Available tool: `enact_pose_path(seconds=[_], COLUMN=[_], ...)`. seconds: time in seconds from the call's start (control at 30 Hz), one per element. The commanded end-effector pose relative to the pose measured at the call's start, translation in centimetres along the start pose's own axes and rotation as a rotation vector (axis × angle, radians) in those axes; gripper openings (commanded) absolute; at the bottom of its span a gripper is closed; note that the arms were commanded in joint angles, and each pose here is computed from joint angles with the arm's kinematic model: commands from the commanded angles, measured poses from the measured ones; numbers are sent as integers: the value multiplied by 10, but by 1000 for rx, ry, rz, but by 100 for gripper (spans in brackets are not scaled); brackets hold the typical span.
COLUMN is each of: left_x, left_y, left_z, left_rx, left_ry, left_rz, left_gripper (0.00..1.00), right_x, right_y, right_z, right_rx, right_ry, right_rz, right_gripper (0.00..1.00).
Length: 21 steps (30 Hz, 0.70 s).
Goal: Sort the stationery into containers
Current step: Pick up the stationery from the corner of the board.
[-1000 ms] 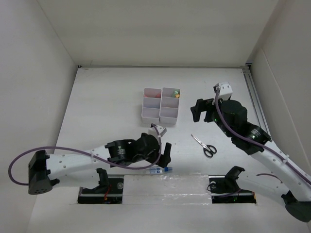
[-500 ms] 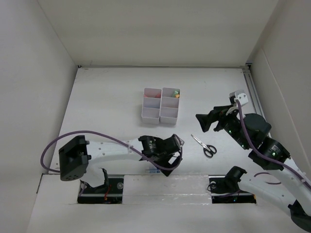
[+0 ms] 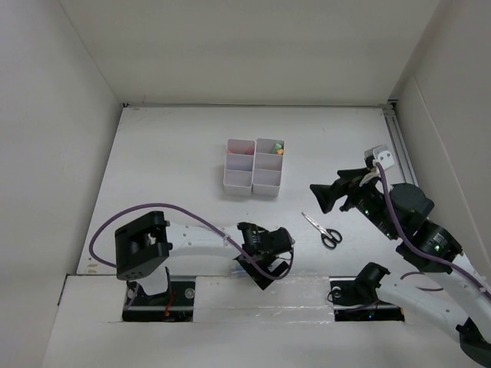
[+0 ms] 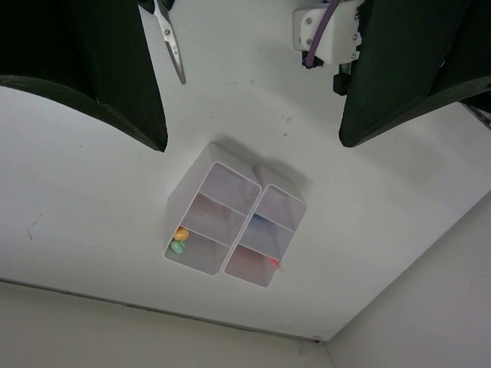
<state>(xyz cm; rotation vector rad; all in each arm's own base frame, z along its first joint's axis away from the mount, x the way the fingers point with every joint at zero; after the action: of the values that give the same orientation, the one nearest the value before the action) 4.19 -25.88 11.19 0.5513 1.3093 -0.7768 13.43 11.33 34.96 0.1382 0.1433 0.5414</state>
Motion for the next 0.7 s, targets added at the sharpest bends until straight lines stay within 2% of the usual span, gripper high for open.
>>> enact_pose_path(seconds=[0.0,0.13,0.3,0.4,0.43,0.47,0.5,0.53,0.57,0.6,0.67], left_x=[3,16,19,17,15,15,15,17,19,19,25], left_y=[-2,-1,-1,-2,-2,-2,-2,-1,0,-1,0], left_z=[3,0,2,5,5,5,6,5,2,4,-1], left_rx=[22,23,23,14,13,13,3,3,4,3,4], left_ry=[24,69,60,39,31,31,26,34,42,34,67], left_rz=[-9,14,22,23,19,19,28,32,37,33,36], left_gripper=[100,100,100,93,88,70,62,47,47,37,25], right_x=[-2,-6,-9,-9,-9,-10,-13,-13,-13,-13,-13], right_y=[5,5,5,5,5,5,5,5,5,5,5], right_z=[7,9,12,12,12,16,17,17,17,17,17], right_rx=[-7,-3,1,1,1,3,5,5,5,5,5], right_ry=[-32,-50,-69,-69,-69,-78,-87,-87,-87,-87,-87], right_rz=[44,48,51,51,51,53,55,55,55,55,55], right_gripper=[100,100,100,100,100,100,100,100,100,100,100])
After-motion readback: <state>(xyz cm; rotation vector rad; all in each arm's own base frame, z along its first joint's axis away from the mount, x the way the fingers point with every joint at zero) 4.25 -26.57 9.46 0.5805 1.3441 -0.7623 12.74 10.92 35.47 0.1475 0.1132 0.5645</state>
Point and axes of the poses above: each gripper's point midway between its finger pads, its own x axis out along the fingers, its own y axis along the line the jaws close on, z = x × y, the point moved 8 cm from there along -x, back along the fingers, and after that the axes turned 1 degree about -x, right-handed, at the moved point
